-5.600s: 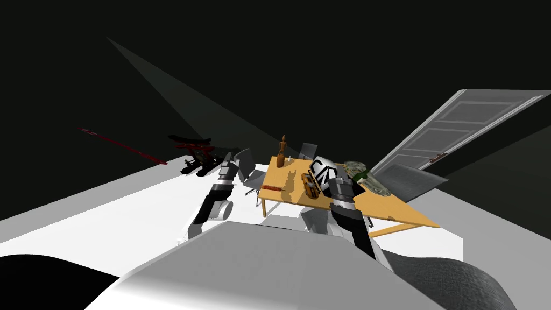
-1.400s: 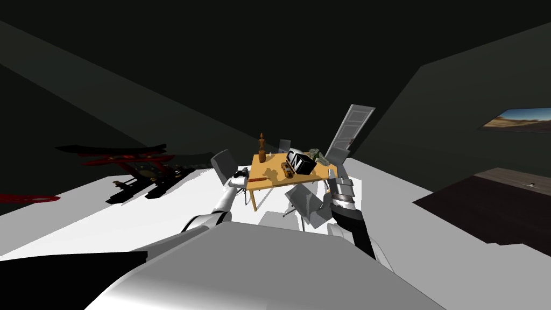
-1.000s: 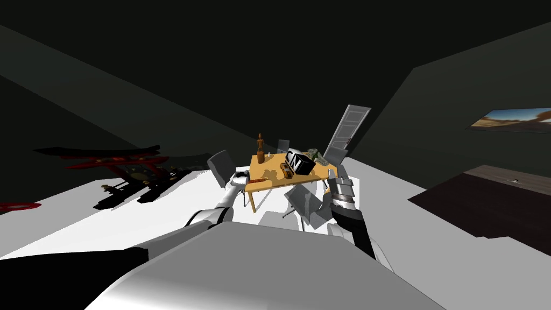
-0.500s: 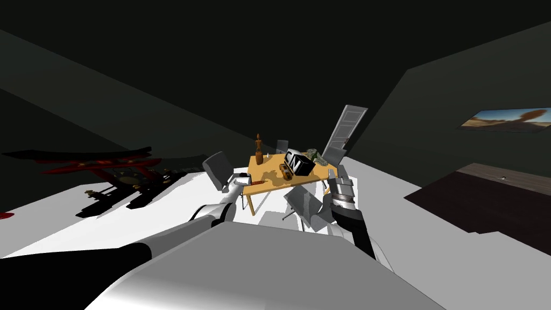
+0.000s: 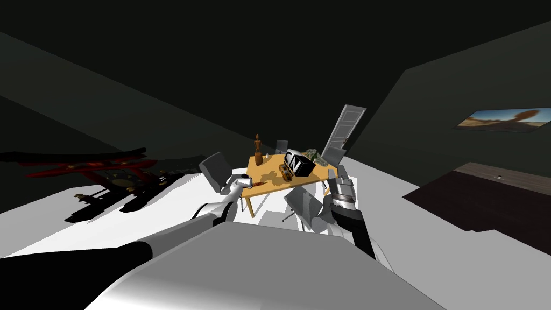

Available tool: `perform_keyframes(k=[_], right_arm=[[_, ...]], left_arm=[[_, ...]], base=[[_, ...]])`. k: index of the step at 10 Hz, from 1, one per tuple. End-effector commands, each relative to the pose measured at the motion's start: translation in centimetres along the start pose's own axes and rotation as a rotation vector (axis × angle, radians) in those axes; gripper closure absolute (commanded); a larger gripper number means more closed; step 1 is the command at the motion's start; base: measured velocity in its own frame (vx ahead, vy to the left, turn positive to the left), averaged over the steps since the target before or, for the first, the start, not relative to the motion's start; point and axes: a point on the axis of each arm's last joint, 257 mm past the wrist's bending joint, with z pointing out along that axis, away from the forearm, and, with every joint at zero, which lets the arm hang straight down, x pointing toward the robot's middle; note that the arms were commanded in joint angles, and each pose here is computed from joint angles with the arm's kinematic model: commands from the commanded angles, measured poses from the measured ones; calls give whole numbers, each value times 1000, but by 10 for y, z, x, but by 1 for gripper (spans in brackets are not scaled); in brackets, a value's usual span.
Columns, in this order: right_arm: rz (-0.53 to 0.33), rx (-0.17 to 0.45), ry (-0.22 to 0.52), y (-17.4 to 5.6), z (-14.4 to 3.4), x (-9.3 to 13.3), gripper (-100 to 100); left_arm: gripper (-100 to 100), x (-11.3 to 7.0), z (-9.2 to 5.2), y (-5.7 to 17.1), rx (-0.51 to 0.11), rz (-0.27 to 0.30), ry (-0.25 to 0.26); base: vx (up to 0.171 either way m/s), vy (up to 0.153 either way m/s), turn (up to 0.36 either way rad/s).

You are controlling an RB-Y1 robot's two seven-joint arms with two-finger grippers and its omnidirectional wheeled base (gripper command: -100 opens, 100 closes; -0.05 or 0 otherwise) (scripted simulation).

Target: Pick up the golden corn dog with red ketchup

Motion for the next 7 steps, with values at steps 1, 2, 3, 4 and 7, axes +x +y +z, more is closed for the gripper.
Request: perform_keyframes(k=[1, 2, 3, 4, 7], right_arm=[[0, 0, 0, 0, 0, 0, 0], [0, 0, 0, 0, 0, 0, 0], [0, 0, 0, 0, 0, 0, 0], [0, 0, 0, 0, 0, 0, 0], [0, 0, 0, 0, 0, 0, 0]], left_arm=[[-100, 1, 2, 9, -30, 4, -6], [-100, 3, 4, 23, -74, 12, -14], [-100, 3, 5, 37, -113, 21, -23], [-100, 3, 5, 37, -113, 21, -23], [-100, 3, 6, 59, -179, 38, -40]], base=[[52, 12, -17], [61, 21, -32], [82, 34, -42], [71, 25, -11], [73, 16, -16]])
